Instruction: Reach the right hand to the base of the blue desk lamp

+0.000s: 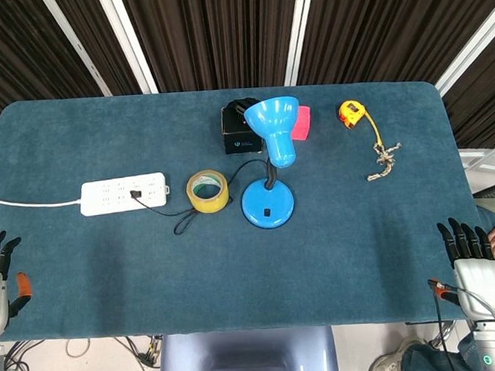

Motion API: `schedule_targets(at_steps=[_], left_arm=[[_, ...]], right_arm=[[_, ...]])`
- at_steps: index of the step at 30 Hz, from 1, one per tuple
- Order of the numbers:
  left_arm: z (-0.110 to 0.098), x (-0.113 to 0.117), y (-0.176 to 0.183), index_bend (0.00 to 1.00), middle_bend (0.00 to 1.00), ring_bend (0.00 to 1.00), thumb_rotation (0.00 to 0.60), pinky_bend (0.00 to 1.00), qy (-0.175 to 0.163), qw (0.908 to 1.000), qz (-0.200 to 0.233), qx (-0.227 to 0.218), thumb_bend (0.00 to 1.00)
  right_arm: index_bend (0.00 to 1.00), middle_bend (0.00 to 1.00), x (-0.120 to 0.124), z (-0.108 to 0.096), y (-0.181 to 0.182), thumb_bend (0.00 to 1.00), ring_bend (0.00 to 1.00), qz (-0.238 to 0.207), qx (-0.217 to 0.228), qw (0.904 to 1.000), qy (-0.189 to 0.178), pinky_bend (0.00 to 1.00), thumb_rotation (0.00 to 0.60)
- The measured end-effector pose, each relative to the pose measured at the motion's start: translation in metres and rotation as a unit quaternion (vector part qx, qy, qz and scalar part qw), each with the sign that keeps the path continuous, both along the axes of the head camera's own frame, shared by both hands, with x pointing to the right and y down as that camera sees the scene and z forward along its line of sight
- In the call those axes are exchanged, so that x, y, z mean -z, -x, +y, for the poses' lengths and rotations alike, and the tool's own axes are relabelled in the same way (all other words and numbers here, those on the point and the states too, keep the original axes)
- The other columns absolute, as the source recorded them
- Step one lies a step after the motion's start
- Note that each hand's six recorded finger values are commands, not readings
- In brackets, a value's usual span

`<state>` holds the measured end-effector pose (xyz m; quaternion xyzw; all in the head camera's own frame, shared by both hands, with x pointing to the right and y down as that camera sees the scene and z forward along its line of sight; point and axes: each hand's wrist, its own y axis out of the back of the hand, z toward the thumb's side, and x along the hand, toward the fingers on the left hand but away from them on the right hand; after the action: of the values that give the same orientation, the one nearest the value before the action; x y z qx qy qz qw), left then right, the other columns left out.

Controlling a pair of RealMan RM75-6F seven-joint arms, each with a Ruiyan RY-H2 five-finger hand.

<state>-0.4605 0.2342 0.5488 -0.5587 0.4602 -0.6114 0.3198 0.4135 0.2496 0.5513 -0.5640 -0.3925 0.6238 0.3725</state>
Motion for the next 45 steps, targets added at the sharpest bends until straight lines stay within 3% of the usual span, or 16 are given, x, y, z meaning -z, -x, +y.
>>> schedule_targets(at_steps=[6,12,18,23,27,32,34,38,45], left_arm=[[0.0,-0.001,0.0,0.14,0.02,0.0,0.6,0.0,0.001,1.0,0.002,0.0,0.64],[0.0,-0.003,-0.006,0.14,0.02,0.0,0.6,0.0,0.006,0.9999,0.006,-0.008,0.64],[0.0,-0.005,-0.004,0.14,0.02,0.0,0.6,0.0,0.009,0.9999,0.007,0.0,0.64],[-0.001,-0.005,-0.004,0.14,0.02,0.0,0.6,0.0,0.011,0.9999,0.007,0.001,0.64],[0.0,-0.007,-0.003,0.14,0.02,0.0,0.6,0.0,0.016,0.9999,0.007,0.003,0.64],[0.0,-0.008,-0.003,0.14,0.02,0.0,0.6,0.0,0.018,0.9998,0.008,0.005,0.64],[0.0,-0.007,-0.003,0.14,0.02,0.0,0.6,0.0,0.018,0.9998,0.009,0.006,0.64],[0.0,-0.007,-0.002,0.14,0.02,0.0,0.6,0.0,0.018,0.9998,0.009,0.008,0.64],[0.0,-0.008,-0.001,0.14,0.02,0.0,0.6,0.0,0.022,0.9996,0.012,0.01,0.64]], right_arm=[[0.0,0.02,0.0,0.001,0.001,0.25,0.06,0.001,0.006,1.0,0.003,0.01,0.6],[0.0,0.07,0.003,0.001,0.002,0.25,0.21,-0.001,0.026,0.9996,0.013,0.19,0.6],[0.0,0.28,0.004,-0.002,0.009,0.25,0.38,-0.026,0.04,0.9982,0.037,0.34,0.6],[0.0,0.44,0.0,-0.021,0.03,0.25,0.54,-0.027,0.082,0.9942,0.063,0.44,0.6],[0.0,0.56,-0.011,-0.038,0.046,0.36,0.67,-0.032,0.105,0.9895,0.093,0.5,0.6],[0.0,0.68,-0.028,-0.065,0.071,0.65,0.77,-0.051,0.117,0.9836,0.127,0.58,0.6],[0.0,0.71,-0.036,-0.076,0.083,0.72,0.79,-0.064,0.118,0.9822,0.132,0.6,0.6],[0.0,0.77,-0.054,-0.09,0.11,0.8,0.83,-0.085,0.12,0.9793,0.14,0.64,0.6],[0.0,0.78,-0.08,-0.101,0.156,0.81,0.83,-0.117,0.126,0.971,0.166,0.71,0.6]])
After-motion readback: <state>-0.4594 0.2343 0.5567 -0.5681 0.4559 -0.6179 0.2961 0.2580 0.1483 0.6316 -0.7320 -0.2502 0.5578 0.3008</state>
